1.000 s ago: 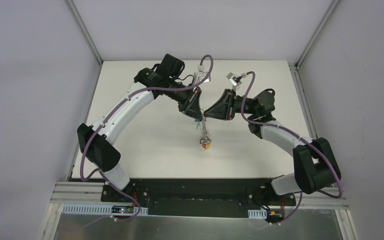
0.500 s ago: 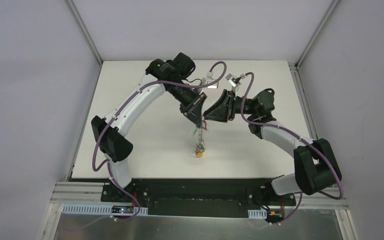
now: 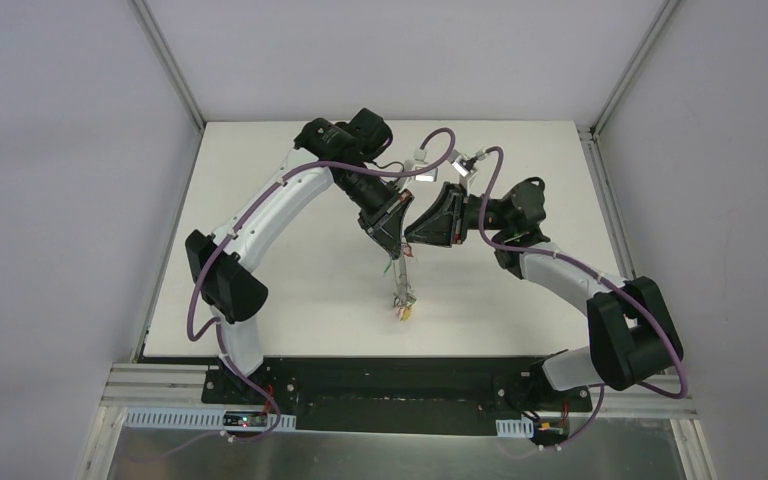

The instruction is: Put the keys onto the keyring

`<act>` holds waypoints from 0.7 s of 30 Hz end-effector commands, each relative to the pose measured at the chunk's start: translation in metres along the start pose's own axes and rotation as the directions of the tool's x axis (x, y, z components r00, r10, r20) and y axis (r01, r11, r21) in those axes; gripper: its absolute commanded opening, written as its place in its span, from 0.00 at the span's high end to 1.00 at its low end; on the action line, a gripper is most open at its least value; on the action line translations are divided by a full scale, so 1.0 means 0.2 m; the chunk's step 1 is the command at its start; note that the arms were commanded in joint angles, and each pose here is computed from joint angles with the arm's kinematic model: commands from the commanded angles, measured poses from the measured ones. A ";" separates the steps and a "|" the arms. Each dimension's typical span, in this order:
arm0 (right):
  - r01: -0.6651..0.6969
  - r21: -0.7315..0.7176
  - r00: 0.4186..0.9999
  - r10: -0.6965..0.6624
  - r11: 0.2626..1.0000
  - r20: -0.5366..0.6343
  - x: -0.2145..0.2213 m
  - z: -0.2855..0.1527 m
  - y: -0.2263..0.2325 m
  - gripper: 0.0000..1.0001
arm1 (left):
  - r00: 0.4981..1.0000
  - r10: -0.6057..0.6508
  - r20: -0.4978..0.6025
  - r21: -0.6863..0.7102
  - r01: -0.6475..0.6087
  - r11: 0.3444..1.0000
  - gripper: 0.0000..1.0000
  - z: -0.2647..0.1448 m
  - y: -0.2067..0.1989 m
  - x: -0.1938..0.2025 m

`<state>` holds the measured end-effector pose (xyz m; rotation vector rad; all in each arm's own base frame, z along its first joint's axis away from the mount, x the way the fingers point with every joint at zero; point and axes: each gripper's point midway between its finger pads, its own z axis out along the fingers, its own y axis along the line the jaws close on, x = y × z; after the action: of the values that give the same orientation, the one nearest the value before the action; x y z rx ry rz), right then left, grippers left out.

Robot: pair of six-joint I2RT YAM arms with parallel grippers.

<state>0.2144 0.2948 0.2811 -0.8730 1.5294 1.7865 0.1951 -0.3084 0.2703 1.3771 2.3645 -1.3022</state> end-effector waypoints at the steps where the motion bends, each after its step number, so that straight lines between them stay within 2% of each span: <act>1: 0.101 -0.056 0.995 -0.103 0.993 -0.017 -0.05 0.00 0.11 0.69 | 0.997 0.069 0.025 -0.014 -0.069 0.998 1.00 -0.03 -0.03 -0.03; 10: 0.123 -0.009 0.992 -0.123 0.992 0.017 -0.11 -0.06 0.10 0.65 | 0.996 0.090 0.029 -0.024 -0.089 0.996 1.00 -0.03 -0.03 -0.02; 21: 0.110 -0.017 0.994 -0.110 0.994 -0.016 -0.06 -0.04 0.09 0.65 | 0.995 0.093 0.041 -0.026 -0.092 0.995 1.00 -0.03 -0.02 -0.04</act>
<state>0.2172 0.2825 0.2860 -0.8663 1.5349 1.7494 0.2060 -0.3089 0.2637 1.4024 2.3280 -1.2292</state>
